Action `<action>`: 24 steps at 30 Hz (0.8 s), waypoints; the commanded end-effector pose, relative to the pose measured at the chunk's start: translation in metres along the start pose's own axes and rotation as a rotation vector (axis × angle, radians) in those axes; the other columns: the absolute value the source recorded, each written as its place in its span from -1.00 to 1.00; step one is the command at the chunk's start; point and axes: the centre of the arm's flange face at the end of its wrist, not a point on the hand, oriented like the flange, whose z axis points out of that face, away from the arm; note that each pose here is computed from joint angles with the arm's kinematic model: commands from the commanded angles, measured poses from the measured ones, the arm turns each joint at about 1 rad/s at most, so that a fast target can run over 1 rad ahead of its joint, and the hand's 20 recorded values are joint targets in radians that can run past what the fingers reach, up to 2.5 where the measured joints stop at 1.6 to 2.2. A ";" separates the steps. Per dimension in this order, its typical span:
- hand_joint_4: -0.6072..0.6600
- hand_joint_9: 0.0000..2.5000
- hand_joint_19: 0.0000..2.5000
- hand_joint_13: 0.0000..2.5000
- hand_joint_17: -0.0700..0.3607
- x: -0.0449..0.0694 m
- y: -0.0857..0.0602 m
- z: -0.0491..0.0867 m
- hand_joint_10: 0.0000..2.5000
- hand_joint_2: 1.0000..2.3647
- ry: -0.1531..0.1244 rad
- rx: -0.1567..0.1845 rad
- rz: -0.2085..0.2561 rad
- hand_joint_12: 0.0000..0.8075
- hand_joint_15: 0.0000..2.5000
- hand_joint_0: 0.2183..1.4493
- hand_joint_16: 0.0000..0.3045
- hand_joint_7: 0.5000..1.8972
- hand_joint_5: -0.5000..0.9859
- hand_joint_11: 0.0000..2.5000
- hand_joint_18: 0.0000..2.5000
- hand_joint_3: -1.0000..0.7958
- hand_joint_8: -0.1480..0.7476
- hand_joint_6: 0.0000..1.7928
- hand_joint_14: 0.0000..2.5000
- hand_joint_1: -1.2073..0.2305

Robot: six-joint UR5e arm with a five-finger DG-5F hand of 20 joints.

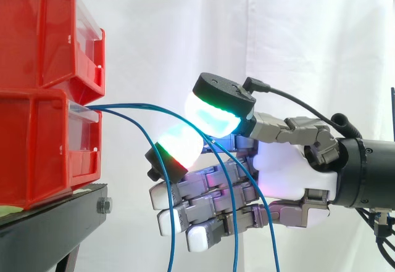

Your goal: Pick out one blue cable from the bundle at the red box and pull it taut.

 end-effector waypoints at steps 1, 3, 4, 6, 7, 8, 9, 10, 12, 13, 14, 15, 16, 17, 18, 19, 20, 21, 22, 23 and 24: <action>0.04 -0.49 -0.52 -0.46 -0.20 0.000 0.000 0.000 -0.98 -0.99 -0.001 0.001 0.000 -0.17 -0.58 -0.38 -0.70 -0.39 -0.63 -0.50 -0.48 -0.35 -0.11 0.01 -0.98 -0.22; 0.05 -0.48 -0.52 -0.46 -0.20 0.000 0.000 0.000 -0.98 -0.99 0.000 0.001 0.000 -0.16 -0.58 -0.39 -0.70 -0.41 -0.63 -0.50 -0.48 -0.37 -0.11 0.01 -0.98 -0.18; 0.06 -0.48 -0.52 -0.45 -0.19 0.000 0.000 0.000 -0.98 -0.99 -0.001 -0.001 0.000 -0.15 -0.58 -0.40 -0.70 -0.41 -0.63 -0.50 -0.47 -0.39 -0.11 0.01 -0.98 -0.15; 0.07 -0.48 -0.52 -0.45 -0.19 0.000 0.000 0.000 -0.98 -1.00 0.000 0.001 0.000 -0.15 -0.58 -0.42 -0.70 -0.42 -0.63 -0.49 -0.47 -0.41 -0.10 0.01 -0.98 -0.13; 0.07 -0.48 -0.52 -0.45 -0.19 0.000 0.000 0.000 -0.98 -1.00 0.000 0.001 0.000 -0.14 -0.58 -0.43 -0.69 -0.43 -0.63 -0.50 -0.47 -0.43 -0.10 0.01 -0.98 -0.12; 0.09 -0.48 -0.51 -0.45 -0.18 0.000 0.000 0.000 -0.98 -1.00 0.000 -0.001 0.000 -0.14 -0.59 -0.45 -0.69 -0.43 -0.63 -0.50 -0.47 -0.44 -0.09 0.01 -0.99 -0.10; 0.09 -0.48 -0.51 -0.45 -0.18 0.000 0.000 0.000 -0.98 -1.00 0.000 -0.001 0.000 -0.14 -0.58 -0.46 -0.69 -0.42 -0.63 -0.49 -0.47 -0.44 -0.09 0.00 -0.98 -0.09; 0.09 -0.47 -0.51 -0.44 -0.18 0.001 0.000 0.000 -0.98 -1.00 0.002 -0.001 0.000 -0.13 -0.58 -0.47 -0.69 -0.45 -0.62 -0.49 -0.47 -0.44 -0.09 0.00 -0.99 -0.08; 0.10 -0.47 -0.52 -0.44 -0.17 0.000 0.000 0.000 -0.98 -1.00 0.000 0.001 0.000 -0.12 -0.58 -0.49 -0.68 -0.45 -0.62 -0.50 -0.46 -0.44 -0.08 -0.01 -0.98 -0.09; 0.10 -0.47 -0.53 -0.44 -0.17 0.000 0.000 0.000 -0.98 -1.00 0.000 0.001 0.000 -0.12 -0.58 -0.49 -0.68 -0.45 -0.62 -0.49 -0.46 -0.44 -0.07 -0.01 -0.98 -0.13; 0.10 -0.47 -0.52 -0.44 -0.17 0.000 0.000 0.000 -0.98 -1.00 0.000 -0.001 0.000 -0.12 -0.58 -0.49 -0.68 -0.44 -0.62 -0.49 -0.46 -0.44 -0.07 -0.01 -0.99 -0.17; 0.10 -0.48 -0.53 -0.44 -0.17 0.000 0.000 0.000 -0.98 -1.00 0.000 -0.001 0.000 -0.13 -0.59 -0.47 -0.68 -0.43 -0.62 -0.50 -0.47 -0.44 -0.08 -0.02 -0.99 -0.21; 0.08 -0.48 -0.53 -0.45 -0.18 0.000 0.000 0.000 -0.98 -1.00 0.000 -0.001 0.000 -0.14 -0.58 -0.45 -0.69 -0.40 -0.62 -0.50 -0.47 -0.44 -0.09 -0.02 -0.98 -0.25; 0.07 -0.48 -0.53 -0.45 -0.18 0.000 0.000 0.000 -0.98 -1.00 0.000 -0.001 0.000 -0.15 -0.58 -0.43 -0.69 -0.41 -0.62 -0.49 -0.47 -0.44 -0.10 -0.02 -0.98 -0.26; 0.07 -0.48 -0.53 -0.45 -0.19 0.000 0.000 0.000 -0.98 -0.99 0.000 -0.001 0.000 -0.16 -0.59 -0.40 -0.70 -0.38 -0.62 -0.50 -0.47 -0.40 -0.11 -0.01 -0.98 -0.29; 0.05 -0.48 -0.54 -0.45 -0.20 0.000 0.000 0.000 -0.98 -0.99 0.000 -0.001 0.000 -0.17 -0.59 -0.36 -0.70 -0.38 -0.62 -0.50 -0.48 -0.35 -0.11 -0.01 -0.98 -0.31; 0.03 -0.48 -0.54 -0.45 -0.20 0.000 0.000 0.000 -0.98 -0.99 0.000 -0.001 0.000 -0.17 -0.58 -0.36 -0.70 -0.39 -0.62 -0.49 -0.48 -0.33 -0.11 0.00 -0.98 -0.31; -0.01 -0.48 -0.54 -0.45 -0.20 0.000 0.000 0.000 -0.98 -0.98 0.000 -0.001 0.000 -0.17 -0.59 -0.36 -0.70 -0.35 -0.62 -0.50 -0.47 -0.28 -0.11 0.00 -0.98 -0.32; -0.02 -0.48 -0.54 -0.45 -0.20 0.000 0.001 0.000 -0.98 -0.98 0.000 -0.002 0.000 -0.17 -0.59 -0.35 -0.70 -0.32 -0.62 -0.50 -0.47 -0.25 -0.12 0.01 -0.98 -0.32; -0.03 -0.48 -0.54 -0.45 -0.20 0.000 0.001 0.000 -0.98 -0.98 0.000 -0.002 0.000 -0.17 -0.58 -0.35 -0.70 -0.32 -0.62 -0.49 -0.47 -0.23 -0.12 0.01 -0.98 -0.32; -0.06 -0.48 -0.54 -0.45 -0.20 0.000 0.000 0.000 -0.98 -0.97 -0.001 0.001 0.000 -0.17 -0.59 -0.35 -0.70 -0.31 -0.62 -0.49 -0.47 -0.20 -0.12 0.01 -0.98 -0.32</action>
